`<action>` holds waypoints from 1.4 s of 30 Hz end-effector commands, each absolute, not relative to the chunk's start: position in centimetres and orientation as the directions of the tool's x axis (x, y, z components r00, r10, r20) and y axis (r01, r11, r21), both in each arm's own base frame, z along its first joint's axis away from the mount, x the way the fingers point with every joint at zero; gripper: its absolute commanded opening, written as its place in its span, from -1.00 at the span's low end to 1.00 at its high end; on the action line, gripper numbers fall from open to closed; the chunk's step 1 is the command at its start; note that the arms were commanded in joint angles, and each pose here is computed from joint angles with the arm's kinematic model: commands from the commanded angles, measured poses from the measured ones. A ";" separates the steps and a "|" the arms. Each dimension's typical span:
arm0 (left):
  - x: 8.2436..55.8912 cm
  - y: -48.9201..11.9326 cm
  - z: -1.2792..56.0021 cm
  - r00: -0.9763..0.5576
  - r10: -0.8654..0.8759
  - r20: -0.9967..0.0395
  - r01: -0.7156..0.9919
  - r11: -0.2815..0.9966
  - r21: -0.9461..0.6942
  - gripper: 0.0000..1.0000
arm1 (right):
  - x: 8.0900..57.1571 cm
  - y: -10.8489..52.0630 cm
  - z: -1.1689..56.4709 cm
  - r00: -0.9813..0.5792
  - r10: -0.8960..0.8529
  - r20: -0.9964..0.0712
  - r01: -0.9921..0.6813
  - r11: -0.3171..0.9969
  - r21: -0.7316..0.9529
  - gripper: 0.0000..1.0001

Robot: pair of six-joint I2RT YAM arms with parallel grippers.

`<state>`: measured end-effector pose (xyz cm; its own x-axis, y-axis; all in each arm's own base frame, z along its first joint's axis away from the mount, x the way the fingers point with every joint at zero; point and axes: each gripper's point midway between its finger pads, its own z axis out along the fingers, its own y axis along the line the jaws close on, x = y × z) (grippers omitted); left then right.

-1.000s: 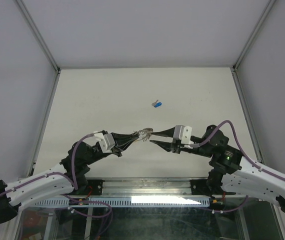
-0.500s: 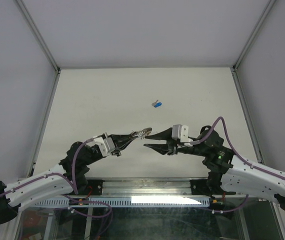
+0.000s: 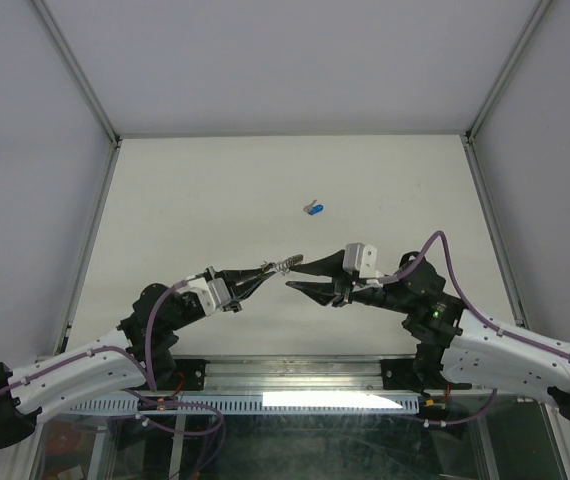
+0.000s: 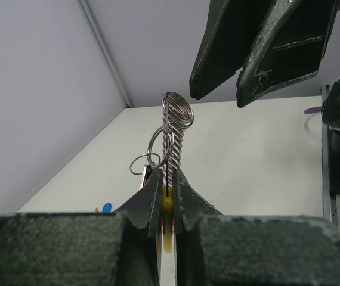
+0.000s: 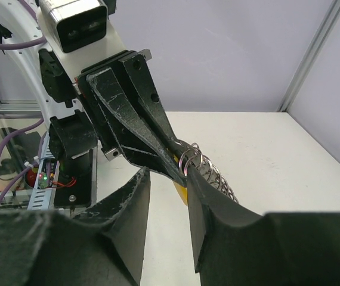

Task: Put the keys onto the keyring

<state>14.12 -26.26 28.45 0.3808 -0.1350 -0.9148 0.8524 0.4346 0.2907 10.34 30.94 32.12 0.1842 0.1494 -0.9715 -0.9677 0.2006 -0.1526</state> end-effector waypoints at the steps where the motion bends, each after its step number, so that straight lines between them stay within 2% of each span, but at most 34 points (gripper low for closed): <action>1: 13.0 -25.9 32.5 0.450 -0.226 -0.864 0.841 0.434 0.325 -1.00 | 10.5 30.9 34.1 0.201 0.214 -0.956 -0.962 0.225 -0.152 -0.32; 30: 12.6 -26.1 32.6 0.458 -0.221 -0.861 0.845 0.408 0.345 -1.00 | 10.9 31.4 33.4 0.197 0.191 -0.962 -0.962 0.230 -0.151 -0.30; 42: 12.8 -26.2 32.5 0.458 -0.210 -0.864 0.843 0.411 0.347 -1.00 | 10.9 31.7 33.6 0.194 0.205 -0.959 -0.963 0.224 -0.147 -0.47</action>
<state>13.70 -26.41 28.44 0.3935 -0.1246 -0.9108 0.8568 0.4088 0.3143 11.05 31.64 31.61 0.1793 0.1412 -0.9736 -0.9642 0.2215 -0.1455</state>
